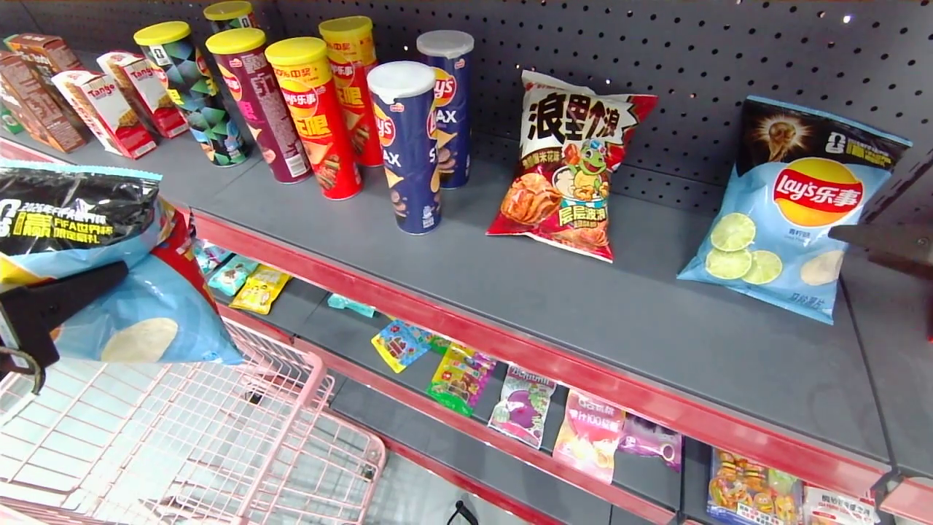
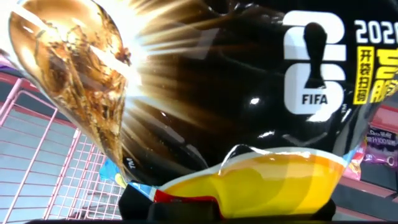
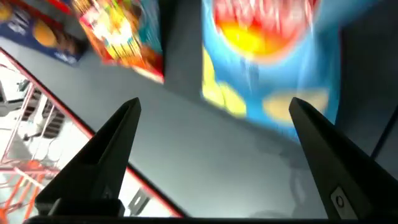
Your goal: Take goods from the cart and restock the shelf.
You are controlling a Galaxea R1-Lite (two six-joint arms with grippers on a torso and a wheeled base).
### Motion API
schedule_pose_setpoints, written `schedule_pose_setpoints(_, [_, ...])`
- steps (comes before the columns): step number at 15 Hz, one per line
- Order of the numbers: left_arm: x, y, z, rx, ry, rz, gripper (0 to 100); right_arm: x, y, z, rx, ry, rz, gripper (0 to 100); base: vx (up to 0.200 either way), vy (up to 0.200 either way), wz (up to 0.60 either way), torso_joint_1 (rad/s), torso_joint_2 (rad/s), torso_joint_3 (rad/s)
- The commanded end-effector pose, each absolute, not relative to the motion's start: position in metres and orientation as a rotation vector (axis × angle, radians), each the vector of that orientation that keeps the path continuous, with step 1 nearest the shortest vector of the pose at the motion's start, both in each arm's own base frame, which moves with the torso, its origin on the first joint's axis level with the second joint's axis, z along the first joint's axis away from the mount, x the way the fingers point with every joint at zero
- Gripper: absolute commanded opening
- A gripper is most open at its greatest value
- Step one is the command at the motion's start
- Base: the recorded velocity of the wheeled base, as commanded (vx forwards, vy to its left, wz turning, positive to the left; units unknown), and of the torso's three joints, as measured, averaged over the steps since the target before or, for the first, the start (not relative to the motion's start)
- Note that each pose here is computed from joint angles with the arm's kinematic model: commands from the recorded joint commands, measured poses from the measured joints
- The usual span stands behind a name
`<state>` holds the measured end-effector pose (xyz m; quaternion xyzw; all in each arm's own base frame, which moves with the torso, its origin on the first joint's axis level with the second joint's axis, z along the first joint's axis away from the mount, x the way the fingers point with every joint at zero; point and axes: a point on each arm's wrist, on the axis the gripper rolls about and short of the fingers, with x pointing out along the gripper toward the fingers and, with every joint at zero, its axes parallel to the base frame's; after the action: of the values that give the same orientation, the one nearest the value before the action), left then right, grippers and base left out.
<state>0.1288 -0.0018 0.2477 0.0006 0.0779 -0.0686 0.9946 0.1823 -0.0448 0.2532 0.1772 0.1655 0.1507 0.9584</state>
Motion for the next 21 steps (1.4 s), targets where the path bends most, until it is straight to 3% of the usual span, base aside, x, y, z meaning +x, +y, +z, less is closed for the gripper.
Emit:
schedule_pose_setpoints(1, [0.129,-0.002,0.247,0.001,0.157,-0.137,0,0.184,-0.046,0.242,0.374,0.371,0.296,100,0.0,0.0,0.0,0.0,0.0,0.0])
schedule_pose_setpoints(21, [0.132,-0.002,0.254,0.002,0.141,-0.143,0,0.254,-0.103,0.205,0.284,0.333,0.335,100,0.0,0.0,0.0,0.0,0.0,0.0])
